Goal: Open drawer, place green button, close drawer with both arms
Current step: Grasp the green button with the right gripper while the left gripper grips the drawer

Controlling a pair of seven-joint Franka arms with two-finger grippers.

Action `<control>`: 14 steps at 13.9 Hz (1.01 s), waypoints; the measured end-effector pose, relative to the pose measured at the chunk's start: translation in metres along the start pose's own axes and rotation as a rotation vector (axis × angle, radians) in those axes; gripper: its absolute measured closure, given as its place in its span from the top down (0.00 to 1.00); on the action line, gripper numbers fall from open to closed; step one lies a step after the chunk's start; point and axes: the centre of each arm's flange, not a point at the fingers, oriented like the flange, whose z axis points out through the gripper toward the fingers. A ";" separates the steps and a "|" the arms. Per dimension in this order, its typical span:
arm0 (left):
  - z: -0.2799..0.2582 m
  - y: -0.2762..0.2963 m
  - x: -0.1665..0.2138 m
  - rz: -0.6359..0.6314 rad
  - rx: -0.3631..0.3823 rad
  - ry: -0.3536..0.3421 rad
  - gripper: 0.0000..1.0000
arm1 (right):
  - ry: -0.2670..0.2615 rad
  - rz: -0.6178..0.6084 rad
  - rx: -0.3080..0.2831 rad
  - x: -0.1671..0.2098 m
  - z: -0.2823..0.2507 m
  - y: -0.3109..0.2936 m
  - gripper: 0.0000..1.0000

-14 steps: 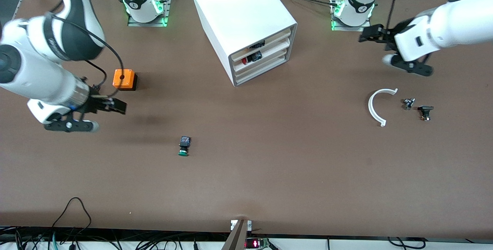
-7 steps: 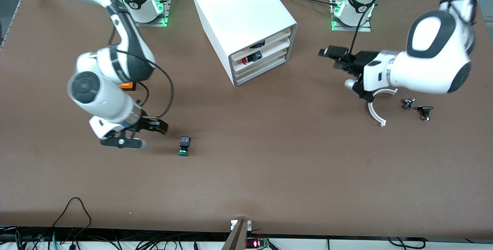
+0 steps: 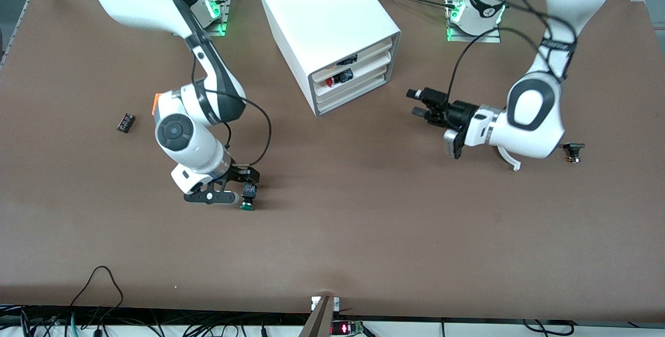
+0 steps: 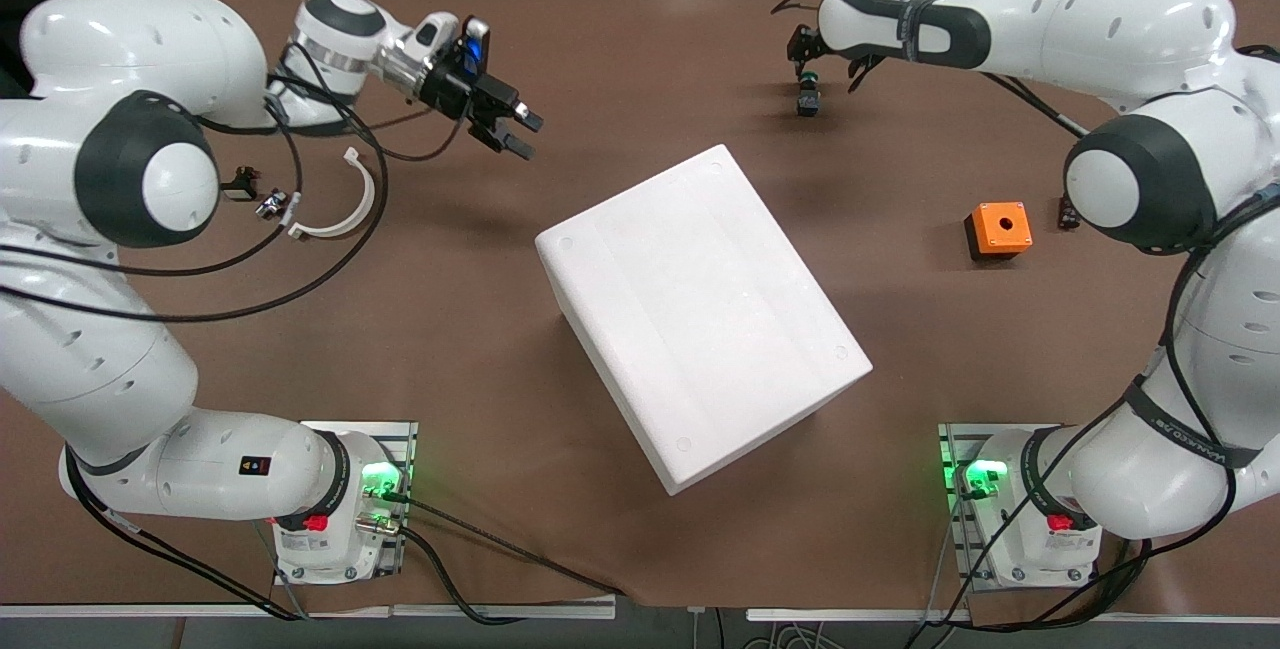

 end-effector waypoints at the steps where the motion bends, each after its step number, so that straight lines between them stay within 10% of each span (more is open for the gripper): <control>1: 0.015 -0.020 -0.005 0.020 -0.031 0.018 0.99 | -0.008 -0.005 -0.006 -0.002 0.018 -0.001 1.00; 11: 0.104 -0.071 -0.039 0.074 -0.133 -0.065 0.64 | 0.068 -0.038 0.012 -0.006 0.073 -0.003 0.96; 14: 0.108 -0.089 -0.044 0.093 -0.112 -0.051 0.65 | 0.072 -0.056 0.011 -0.009 0.078 -0.001 0.65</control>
